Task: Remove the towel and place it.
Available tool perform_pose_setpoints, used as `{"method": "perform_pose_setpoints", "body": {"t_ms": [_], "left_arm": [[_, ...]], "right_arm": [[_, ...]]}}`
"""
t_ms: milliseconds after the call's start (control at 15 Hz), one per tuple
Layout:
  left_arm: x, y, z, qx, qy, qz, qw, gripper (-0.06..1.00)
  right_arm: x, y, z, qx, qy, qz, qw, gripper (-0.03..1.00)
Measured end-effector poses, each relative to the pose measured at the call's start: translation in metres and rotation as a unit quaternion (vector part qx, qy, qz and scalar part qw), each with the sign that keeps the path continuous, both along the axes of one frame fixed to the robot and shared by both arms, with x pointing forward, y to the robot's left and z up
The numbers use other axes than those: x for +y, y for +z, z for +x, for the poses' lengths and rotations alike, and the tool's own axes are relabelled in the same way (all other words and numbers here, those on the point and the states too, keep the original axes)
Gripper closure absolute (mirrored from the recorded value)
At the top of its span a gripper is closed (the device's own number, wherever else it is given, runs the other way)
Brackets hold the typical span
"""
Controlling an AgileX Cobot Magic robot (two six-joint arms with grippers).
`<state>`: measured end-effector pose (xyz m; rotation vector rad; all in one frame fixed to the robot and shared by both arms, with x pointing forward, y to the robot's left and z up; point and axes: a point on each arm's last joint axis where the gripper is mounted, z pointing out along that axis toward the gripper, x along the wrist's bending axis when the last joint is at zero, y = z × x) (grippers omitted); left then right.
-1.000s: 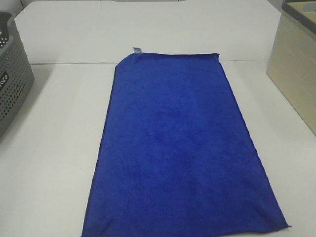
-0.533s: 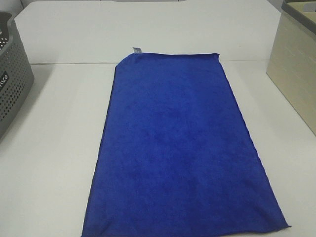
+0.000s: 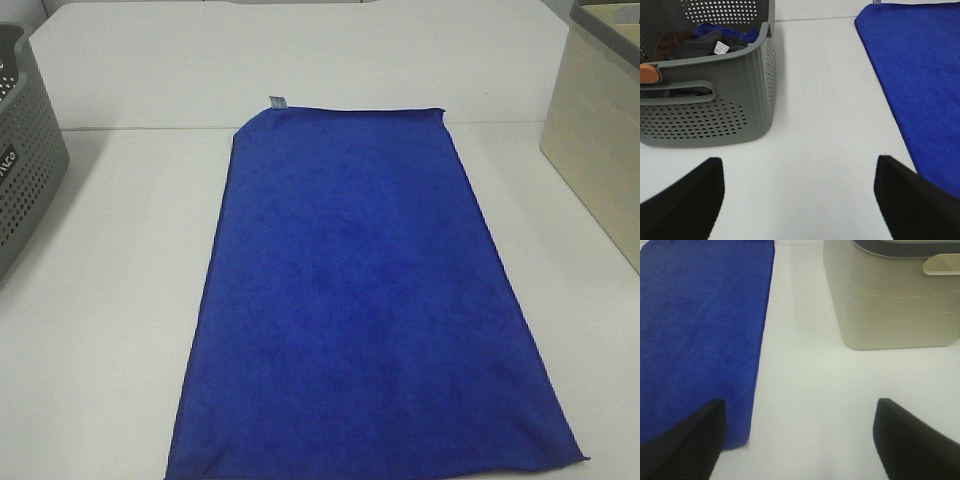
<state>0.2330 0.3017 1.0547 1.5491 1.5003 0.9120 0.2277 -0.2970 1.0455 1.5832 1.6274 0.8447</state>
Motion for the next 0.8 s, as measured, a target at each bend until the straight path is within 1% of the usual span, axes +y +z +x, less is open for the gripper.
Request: {"method": "perform_pose_setpoints", "body": {"t_ms": [67,200,800], "left_arm": [[0.0000,0.0000,0.0000,0.000,0.004,-0.007,1.000,0.17],[0.0017,0.0000,0.0001,0.000,0.014,-0.008,1.000,0.17],[0.0017,0.0000,0.0001,0.000,0.014,-0.009,1.000,0.17]], "right_arm": [[0.0000,0.0000,0.0000,0.000,0.000,0.000,1.000,0.18],[0.0001,0.0000,0.0000,0.000,0.000,0.000,1.000,0.19],[0.0001,0.0000,0.0000,0.000,0.001,0.000,1.000,0.19]]}}
